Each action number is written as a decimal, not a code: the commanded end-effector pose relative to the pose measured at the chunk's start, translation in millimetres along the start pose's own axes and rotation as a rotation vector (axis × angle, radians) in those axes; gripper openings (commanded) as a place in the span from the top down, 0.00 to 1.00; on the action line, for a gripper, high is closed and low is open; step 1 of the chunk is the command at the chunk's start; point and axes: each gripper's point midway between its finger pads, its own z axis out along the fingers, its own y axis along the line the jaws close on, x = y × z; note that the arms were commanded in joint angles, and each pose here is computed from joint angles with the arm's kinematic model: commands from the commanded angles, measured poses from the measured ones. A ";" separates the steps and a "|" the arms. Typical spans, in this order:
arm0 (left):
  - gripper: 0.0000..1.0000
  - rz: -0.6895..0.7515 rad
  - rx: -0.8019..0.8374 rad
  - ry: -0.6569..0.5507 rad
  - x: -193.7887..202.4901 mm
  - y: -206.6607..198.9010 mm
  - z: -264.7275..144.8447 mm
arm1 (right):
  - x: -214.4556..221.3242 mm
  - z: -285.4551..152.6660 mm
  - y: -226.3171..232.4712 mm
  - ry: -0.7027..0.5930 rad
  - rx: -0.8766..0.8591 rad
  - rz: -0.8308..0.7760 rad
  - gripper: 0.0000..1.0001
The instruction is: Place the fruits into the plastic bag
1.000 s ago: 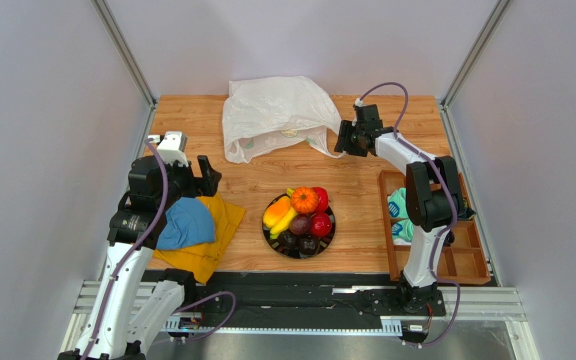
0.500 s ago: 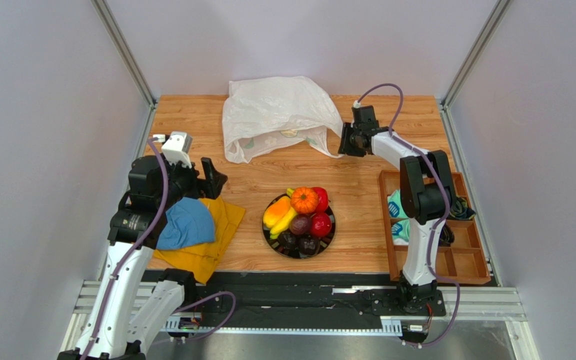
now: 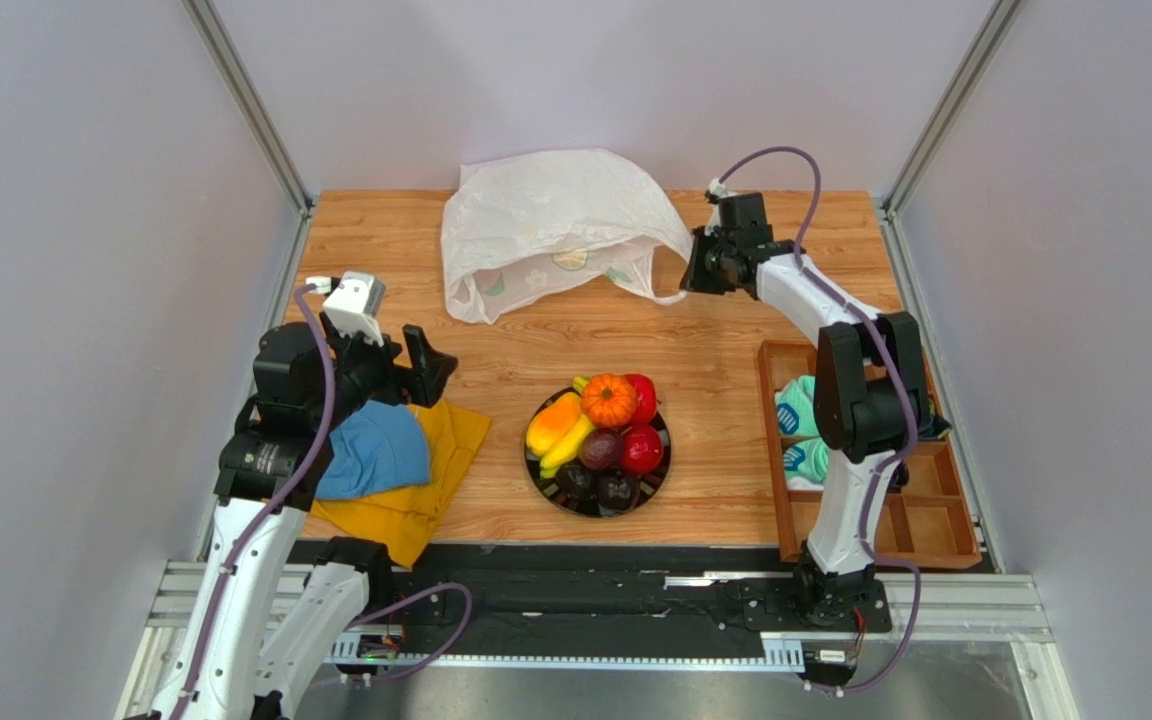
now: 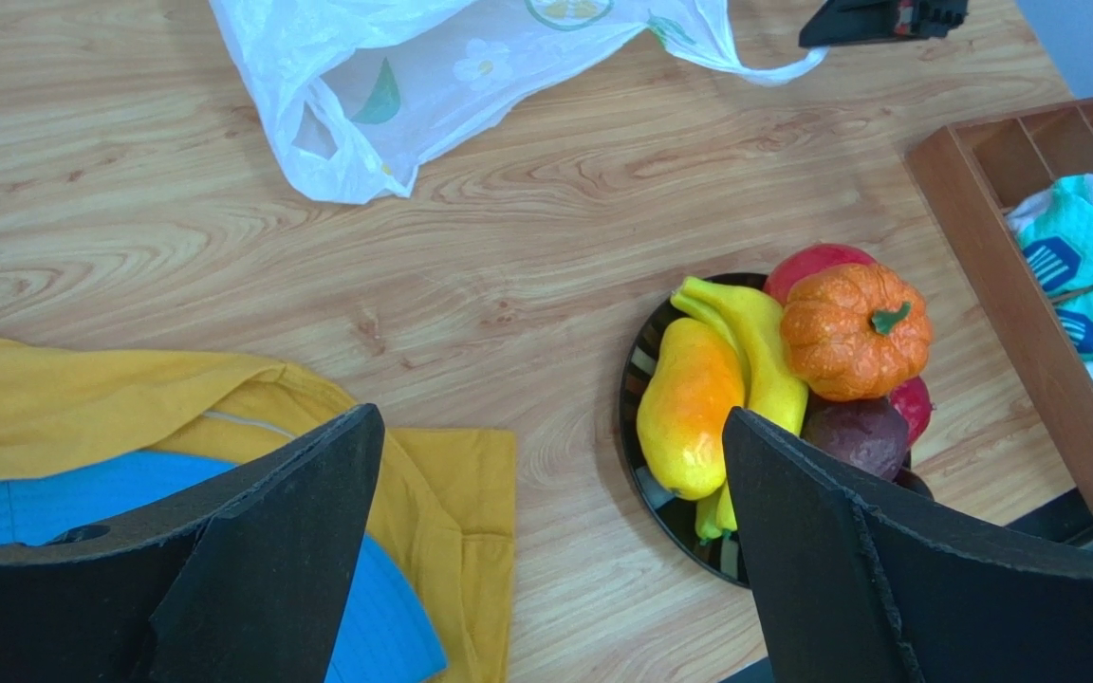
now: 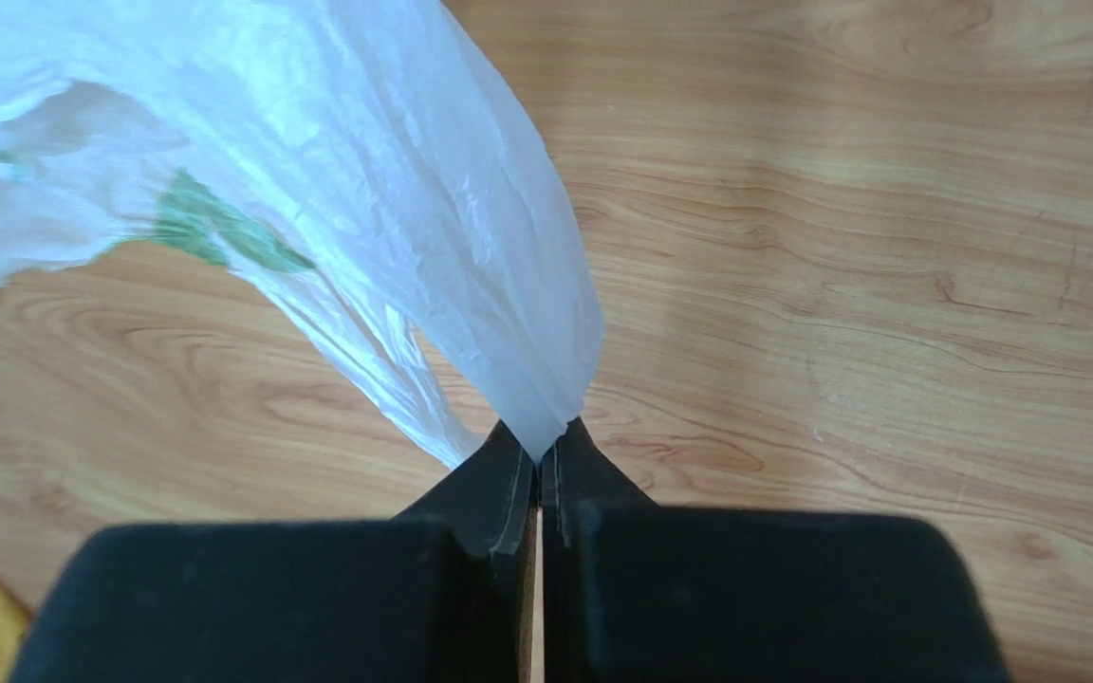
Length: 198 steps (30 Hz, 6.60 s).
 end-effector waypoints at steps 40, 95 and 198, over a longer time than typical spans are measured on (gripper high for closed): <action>0.32 -0.021 -0.307 0.122 52.0 29.8 198.8 | 28.3 -263.3 162.2 -0.150 -0.593 -0.053 1.00; 1.00 -0.051 0.069 -0.091 -52.9 -60.9 37.4 | -10.9 -173.4 121.7 -0.144 -0.313 -0.013 1.00; 1.00 0.220 -0.042 0.030 -16.9 -25.8 38.9 | 150.9 -144.5 173.5 -0.020 0.201 -0.483 0.01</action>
